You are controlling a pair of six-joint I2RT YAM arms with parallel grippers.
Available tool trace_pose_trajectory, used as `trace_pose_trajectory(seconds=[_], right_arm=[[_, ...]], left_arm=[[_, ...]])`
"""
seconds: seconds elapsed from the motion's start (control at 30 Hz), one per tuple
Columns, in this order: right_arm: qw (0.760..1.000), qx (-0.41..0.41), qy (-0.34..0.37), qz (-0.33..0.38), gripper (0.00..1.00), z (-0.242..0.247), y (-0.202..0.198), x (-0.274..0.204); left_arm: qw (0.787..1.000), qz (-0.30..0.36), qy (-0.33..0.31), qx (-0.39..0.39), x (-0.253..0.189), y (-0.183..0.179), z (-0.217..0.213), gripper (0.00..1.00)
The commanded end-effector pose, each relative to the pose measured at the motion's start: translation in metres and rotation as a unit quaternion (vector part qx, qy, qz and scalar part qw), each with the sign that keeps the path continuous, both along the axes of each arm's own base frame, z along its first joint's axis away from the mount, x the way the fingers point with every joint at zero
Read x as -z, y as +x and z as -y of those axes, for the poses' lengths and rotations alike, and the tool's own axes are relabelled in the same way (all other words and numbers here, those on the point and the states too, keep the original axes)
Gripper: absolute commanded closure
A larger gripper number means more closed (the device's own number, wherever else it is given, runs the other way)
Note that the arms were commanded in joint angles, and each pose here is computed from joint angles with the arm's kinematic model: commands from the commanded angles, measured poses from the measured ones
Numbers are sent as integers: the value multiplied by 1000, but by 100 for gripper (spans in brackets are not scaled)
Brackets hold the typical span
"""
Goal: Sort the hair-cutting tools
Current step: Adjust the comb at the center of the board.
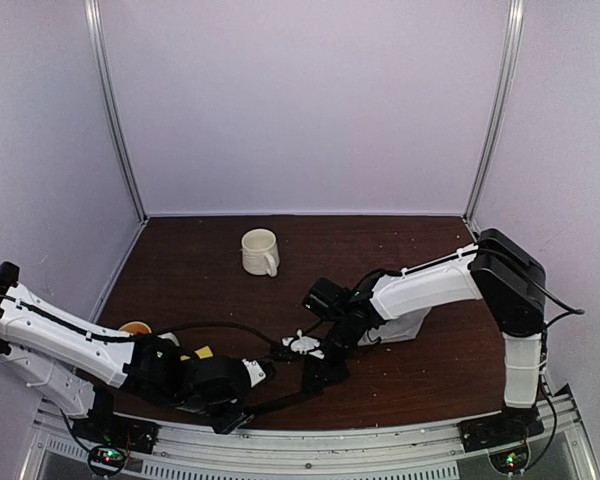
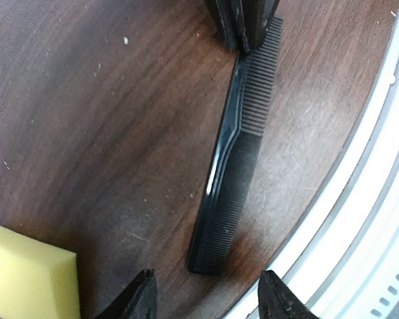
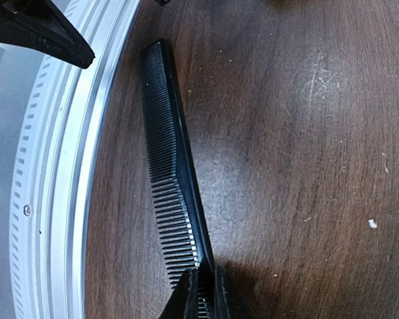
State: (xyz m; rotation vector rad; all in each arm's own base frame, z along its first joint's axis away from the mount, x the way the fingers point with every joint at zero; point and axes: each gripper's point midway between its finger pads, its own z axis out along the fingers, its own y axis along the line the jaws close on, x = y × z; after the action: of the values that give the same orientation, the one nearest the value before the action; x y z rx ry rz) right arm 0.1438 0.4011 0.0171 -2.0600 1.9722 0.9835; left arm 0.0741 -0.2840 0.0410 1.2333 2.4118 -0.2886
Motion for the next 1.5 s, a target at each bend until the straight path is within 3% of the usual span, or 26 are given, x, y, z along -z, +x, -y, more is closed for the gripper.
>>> trace_pose_trajectory(seconds=[0.0,0.5,0.93,1.3,1.47], right_arm=[[988,29,-154,-7,88,59,-6,71],[988,25,-154,-11,89,59,-8,71],[988,26,-154,-12,88,58,-7,71],[989,22,-149,-10,89,58,-6,67],[992,1,-122,-25,80,57,-5,28]], left_arm=[[999,28,-2,27,-5,7,9,46],[988,-41,139,48,37,-10,3,49],[981,-117,139,69,53,-20,-3,69],[976,-116,171,66,58,-18,-16,82],[983,-77,147,81,39,-7,-7,87]])
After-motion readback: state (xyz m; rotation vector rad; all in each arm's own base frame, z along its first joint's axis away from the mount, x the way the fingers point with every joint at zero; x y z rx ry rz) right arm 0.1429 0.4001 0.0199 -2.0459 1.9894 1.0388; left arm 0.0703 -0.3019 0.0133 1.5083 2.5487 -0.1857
